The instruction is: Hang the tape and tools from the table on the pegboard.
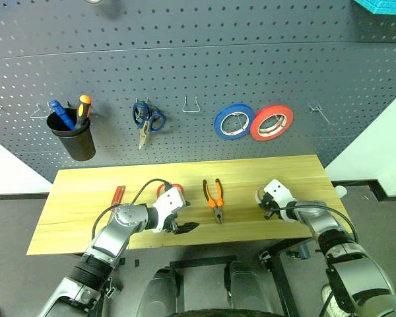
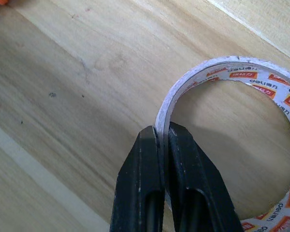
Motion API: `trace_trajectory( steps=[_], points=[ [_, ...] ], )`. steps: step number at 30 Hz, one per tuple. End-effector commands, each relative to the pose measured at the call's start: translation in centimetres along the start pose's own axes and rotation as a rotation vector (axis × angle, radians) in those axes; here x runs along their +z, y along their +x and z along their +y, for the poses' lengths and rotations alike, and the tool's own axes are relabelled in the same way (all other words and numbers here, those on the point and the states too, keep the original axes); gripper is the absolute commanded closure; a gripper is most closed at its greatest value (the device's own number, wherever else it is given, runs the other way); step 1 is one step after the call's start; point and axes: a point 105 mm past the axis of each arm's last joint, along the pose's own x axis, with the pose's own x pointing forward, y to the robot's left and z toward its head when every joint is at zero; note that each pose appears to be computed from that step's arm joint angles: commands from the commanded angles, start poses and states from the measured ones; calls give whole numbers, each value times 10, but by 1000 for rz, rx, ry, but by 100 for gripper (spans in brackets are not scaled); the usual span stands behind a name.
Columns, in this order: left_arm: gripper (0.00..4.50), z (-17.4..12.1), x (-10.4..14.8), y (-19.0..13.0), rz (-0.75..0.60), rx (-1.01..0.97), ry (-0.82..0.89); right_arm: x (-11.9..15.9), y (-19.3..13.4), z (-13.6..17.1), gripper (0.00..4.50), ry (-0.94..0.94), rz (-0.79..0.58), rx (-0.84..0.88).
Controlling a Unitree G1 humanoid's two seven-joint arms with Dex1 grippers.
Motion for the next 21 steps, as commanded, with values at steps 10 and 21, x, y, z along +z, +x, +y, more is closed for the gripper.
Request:
trace_trajectory(
  steps=[10, 21],
  points=[
    [78, 17, 17, -19, -187, 209, 10, 68, -120, -48, 449, -943, -268, -779],
    [78, 14, 68, -23, -409, 112, 74, 132, -144, -99, 449, -983, -385, -936]
  ],
)
